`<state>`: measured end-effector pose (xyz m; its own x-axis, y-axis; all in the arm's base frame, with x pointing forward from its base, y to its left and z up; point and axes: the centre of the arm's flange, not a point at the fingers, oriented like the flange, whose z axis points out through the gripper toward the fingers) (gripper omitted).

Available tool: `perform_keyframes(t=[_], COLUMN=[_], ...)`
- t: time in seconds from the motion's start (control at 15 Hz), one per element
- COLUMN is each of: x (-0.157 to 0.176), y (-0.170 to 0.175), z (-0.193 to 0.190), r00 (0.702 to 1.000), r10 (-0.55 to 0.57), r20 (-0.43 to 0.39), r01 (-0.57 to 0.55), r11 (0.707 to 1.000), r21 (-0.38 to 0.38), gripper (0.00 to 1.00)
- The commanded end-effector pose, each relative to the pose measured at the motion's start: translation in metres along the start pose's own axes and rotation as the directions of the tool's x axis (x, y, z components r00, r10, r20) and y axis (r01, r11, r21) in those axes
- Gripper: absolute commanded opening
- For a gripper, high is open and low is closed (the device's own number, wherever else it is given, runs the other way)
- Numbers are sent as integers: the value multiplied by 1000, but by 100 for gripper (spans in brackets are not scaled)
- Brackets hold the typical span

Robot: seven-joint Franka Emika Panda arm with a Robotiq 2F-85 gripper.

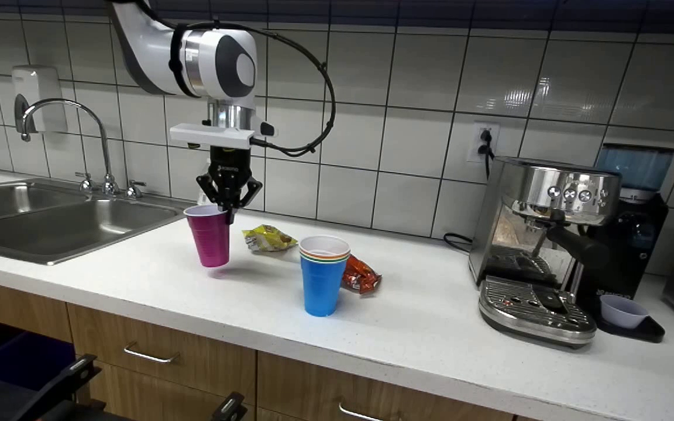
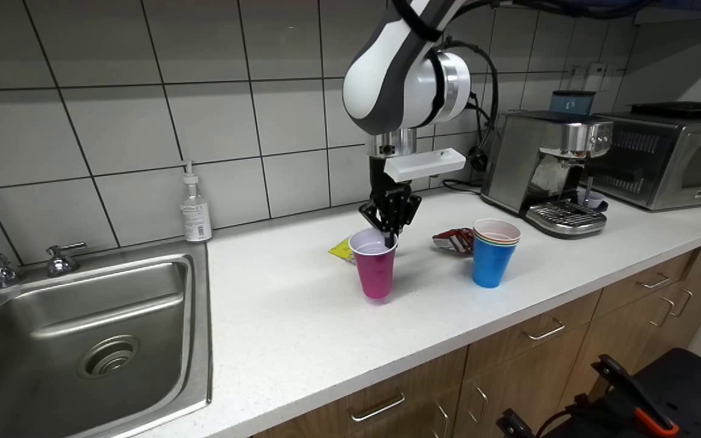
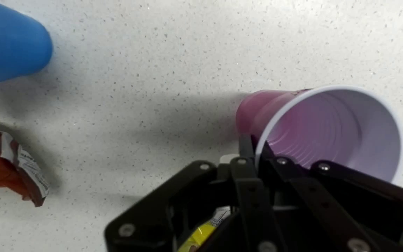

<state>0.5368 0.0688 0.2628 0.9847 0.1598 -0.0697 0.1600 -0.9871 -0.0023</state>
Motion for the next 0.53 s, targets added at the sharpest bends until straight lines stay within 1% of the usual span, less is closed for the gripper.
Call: perform_keyframes(t=[0.0, 0.47], x=[-26, -45], y=[10, 31], z=[-27, -64], r00=[999, 996], r10=[-13, -23], r20=[-34, -86], r01=[14, 27], r11=[1000, 999], r21=[26, 45], gripper=[1, 1])
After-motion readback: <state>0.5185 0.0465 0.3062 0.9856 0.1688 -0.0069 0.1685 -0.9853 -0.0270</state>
